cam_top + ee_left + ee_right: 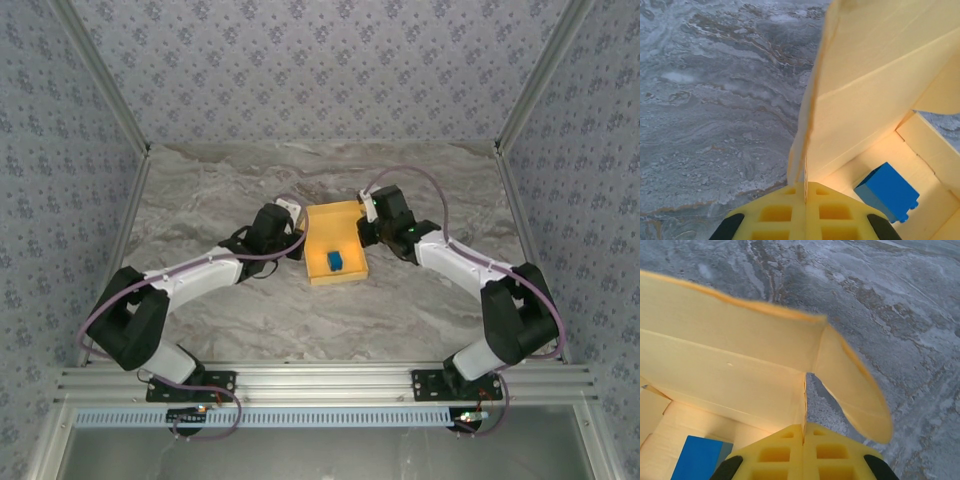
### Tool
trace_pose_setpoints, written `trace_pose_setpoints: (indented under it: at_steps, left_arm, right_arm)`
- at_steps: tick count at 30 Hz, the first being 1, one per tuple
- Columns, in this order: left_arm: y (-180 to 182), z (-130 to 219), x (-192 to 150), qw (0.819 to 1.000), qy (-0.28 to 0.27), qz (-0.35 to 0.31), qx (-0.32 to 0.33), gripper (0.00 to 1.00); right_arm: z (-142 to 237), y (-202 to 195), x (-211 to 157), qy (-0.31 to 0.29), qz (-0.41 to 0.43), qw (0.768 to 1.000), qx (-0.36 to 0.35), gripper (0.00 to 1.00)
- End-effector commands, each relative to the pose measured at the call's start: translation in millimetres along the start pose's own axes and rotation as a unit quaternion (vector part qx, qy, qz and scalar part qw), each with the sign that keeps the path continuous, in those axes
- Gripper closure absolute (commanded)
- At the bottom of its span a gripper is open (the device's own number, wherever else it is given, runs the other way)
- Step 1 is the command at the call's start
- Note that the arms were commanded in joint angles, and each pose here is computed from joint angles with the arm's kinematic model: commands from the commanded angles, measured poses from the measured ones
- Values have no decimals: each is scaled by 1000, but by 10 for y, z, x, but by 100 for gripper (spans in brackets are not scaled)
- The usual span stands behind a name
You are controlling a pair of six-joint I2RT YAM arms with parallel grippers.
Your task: Fold the paper box
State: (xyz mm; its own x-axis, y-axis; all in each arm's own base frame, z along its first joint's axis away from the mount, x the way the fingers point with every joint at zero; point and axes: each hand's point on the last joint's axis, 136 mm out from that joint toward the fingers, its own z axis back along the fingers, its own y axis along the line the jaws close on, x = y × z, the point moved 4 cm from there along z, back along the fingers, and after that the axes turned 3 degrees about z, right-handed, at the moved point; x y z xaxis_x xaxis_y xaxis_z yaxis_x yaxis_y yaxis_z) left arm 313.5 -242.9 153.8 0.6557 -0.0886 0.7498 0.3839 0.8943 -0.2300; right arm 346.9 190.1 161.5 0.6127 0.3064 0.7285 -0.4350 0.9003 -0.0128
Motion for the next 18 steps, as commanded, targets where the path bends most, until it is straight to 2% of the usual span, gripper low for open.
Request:
trace_pose_setpoints:
  at_steps: [1,10,18]
  left_arm:
    - [-28,14,167,999,-29,10,25,100]
    - [141,-35,237,992,-61,38,104,100]
    - [219,-72,272,986,-81,54,136,100]
  right_arm:
    - [63,-81,-5,17,-44,996,-71,96]
    - [104,76,66,7,-54,989,-136,97]
    - [83,170,73,8,-54,986,-155,98]
